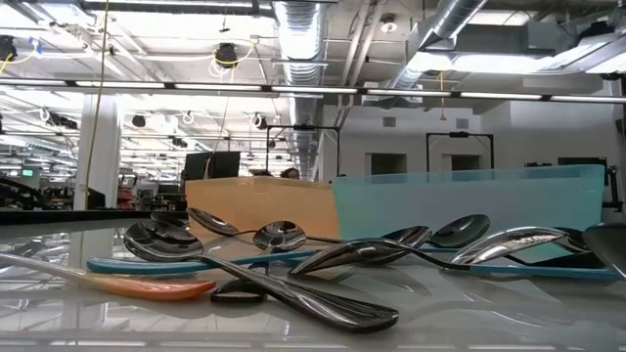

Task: Sort silverware by color (type)
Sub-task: Put the black spoon into the pink bin

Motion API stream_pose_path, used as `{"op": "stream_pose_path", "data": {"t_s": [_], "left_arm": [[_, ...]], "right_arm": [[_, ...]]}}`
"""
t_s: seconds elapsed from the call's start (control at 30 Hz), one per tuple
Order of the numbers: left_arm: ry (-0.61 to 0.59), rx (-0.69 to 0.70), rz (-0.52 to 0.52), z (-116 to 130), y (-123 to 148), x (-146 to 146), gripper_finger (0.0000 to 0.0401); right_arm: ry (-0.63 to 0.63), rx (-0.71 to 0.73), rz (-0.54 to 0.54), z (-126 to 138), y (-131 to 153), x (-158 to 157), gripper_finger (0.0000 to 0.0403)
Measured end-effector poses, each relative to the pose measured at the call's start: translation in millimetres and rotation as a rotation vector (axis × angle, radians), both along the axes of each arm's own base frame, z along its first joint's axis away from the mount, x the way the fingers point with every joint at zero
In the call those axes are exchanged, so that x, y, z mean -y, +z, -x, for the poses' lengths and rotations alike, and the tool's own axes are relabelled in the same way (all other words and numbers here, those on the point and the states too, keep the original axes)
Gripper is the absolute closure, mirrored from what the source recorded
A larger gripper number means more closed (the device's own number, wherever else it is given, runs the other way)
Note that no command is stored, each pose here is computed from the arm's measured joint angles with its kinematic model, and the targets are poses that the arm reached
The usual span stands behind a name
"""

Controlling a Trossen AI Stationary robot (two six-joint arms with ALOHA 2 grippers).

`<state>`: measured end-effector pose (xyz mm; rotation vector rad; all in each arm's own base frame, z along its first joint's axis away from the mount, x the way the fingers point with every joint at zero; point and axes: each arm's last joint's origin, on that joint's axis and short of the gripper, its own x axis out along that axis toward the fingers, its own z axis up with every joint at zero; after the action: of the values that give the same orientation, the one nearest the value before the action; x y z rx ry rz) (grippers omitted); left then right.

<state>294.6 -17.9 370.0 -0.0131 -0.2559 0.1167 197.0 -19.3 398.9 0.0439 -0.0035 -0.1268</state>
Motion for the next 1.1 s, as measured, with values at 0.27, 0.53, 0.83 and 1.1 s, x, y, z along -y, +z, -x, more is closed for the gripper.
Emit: {"op": "stream_pose_path", "data": {"t_s": [0.27,0.53,0.83,1.1], "left_arm": [[-0.085,-0.063,-0.002,-38,-14,-17,0.0401],[-0.130,-0.083,0.006,-63,-29,-24,0.0401],[-0.168,-0.067,0.001,-68,-28,-26,0.0401],[-0.156,-0.046,0.006,-65,-23,-28,0.0401]], "right_arm": [[0.099,0.091,-0.008,-23,-7,-3,0.0205],[0.116,0.094,-0.016,-31,-10,-5,0.0205],[0.147,0.043,-0.029,-38,-18,-11,0.0205],[0.181,0.056,-0.019,-37,-16,-12,0.0205]]}}
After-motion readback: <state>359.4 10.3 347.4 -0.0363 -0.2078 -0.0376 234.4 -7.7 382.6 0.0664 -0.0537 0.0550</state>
